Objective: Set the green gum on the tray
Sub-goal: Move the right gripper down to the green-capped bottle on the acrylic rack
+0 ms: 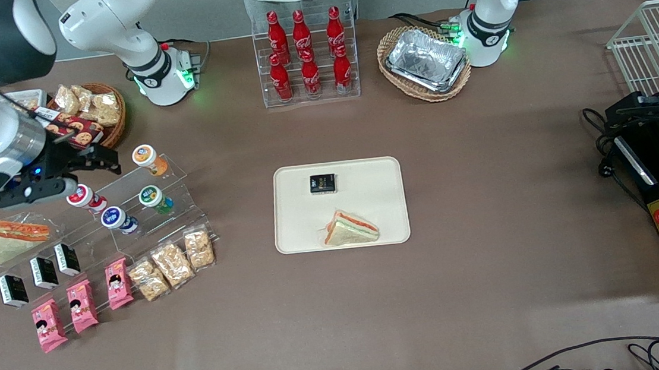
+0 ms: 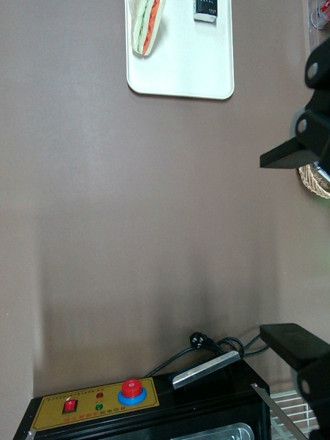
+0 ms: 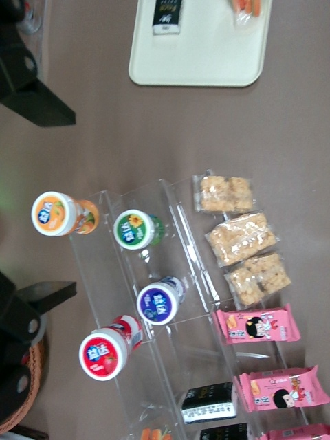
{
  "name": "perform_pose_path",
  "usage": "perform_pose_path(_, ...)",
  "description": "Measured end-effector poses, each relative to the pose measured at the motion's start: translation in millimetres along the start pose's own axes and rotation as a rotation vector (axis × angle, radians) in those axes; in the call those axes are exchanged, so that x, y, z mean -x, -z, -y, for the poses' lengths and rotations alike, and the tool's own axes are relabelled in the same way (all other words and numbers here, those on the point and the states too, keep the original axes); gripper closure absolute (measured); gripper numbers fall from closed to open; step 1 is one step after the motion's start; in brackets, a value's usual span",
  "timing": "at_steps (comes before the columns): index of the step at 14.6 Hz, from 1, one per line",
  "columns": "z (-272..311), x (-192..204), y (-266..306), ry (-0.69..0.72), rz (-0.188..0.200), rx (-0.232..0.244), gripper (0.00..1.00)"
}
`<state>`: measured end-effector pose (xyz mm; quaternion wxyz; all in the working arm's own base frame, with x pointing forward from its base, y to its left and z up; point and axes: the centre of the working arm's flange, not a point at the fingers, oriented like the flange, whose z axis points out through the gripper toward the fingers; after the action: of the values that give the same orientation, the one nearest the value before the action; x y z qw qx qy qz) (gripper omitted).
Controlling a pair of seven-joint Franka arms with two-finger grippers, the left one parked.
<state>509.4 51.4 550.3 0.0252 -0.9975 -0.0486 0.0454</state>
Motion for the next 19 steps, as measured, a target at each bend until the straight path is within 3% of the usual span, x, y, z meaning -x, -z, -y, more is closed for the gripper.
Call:
perform_pose_path(4, -4.1, 24.0, -11.1, 0.005, -0.019, -0.013, 0.0)
perform_pose_path(10, -13.2, 22.7, -59.7, -0.015, -0.07, -0.027, 0.0)
perform_pose_path(19, -7.5, 1.6, -173.3, -0.024, -0.04, 0.055, 0.0)
